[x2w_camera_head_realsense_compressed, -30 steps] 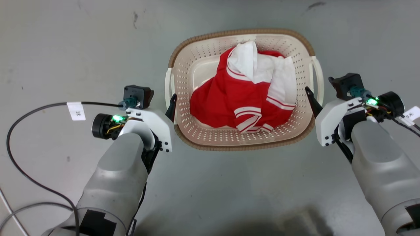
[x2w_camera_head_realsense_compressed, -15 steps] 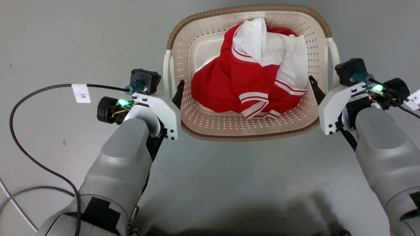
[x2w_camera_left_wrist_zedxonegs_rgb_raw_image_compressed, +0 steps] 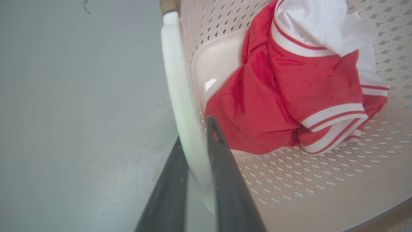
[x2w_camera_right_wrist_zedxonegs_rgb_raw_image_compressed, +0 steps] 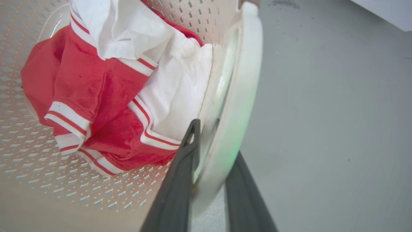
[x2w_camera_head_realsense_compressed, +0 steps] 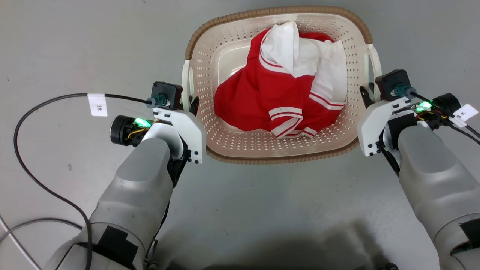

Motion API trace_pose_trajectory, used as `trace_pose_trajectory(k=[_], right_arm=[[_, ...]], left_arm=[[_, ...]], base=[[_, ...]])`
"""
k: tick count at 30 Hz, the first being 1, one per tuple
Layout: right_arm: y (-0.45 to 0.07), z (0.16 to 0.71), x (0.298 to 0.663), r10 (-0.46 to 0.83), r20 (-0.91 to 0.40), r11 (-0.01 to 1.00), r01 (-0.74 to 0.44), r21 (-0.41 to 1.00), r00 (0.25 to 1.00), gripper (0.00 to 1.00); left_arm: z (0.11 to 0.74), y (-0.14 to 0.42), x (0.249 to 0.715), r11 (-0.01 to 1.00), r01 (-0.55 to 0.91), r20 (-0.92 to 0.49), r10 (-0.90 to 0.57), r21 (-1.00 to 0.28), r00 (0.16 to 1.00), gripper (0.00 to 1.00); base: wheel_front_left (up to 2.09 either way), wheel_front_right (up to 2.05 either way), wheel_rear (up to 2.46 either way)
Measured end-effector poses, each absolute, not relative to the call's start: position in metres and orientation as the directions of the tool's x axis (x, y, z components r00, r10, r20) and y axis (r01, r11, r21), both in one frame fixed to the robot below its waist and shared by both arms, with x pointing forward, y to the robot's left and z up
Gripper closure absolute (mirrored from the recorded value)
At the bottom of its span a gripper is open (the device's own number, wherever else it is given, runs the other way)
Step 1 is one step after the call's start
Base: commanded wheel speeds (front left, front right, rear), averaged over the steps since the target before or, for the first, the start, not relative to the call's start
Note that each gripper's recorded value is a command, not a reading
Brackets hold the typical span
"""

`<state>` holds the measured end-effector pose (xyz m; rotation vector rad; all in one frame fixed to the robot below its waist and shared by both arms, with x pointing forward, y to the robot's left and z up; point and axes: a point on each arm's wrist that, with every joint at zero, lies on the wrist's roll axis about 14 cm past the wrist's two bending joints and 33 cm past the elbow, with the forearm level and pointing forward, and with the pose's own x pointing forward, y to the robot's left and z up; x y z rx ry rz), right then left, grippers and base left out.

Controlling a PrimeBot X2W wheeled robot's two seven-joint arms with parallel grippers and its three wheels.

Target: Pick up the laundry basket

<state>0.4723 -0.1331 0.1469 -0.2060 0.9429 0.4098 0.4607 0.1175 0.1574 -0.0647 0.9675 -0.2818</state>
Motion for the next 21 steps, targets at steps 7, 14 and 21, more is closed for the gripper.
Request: trace_pose_trajectory(k=[7, 14, 21], right_arm=[[-0.127, 0.164, 0.468, 0.258, -0.82, 0.895, -0.446, 0.004, 0.511, 1.0], [-0.122, 0.191, 0.461, 0.255, -0.827, 0.888, -0.46, -0.005, 0.501, 1.0], [-0.12, 0.224, 0.446, 0.244, -0.835, 0.884, -0.468, -0.019, 0.494, 1.0]], left_arm=[[0.172, 0.119, 0.454, 0.962, 0.203, -0.809, -0.263, -0.181, 0.525, 1.0], [0.196, 0.123, 0.446, 0.965, 0.195, -0.821, -0.255, -0.178, 0.511, 1.0], [0.224, 0.125, 0.431, 0.964, 0.194, -0.832, -0.255, -0.181, 0.493, 1.0]], base=[[0.0, 0.0, 0.0], [0.0, 0.0, 0.0], [0.0, 0.0, 0.0]])
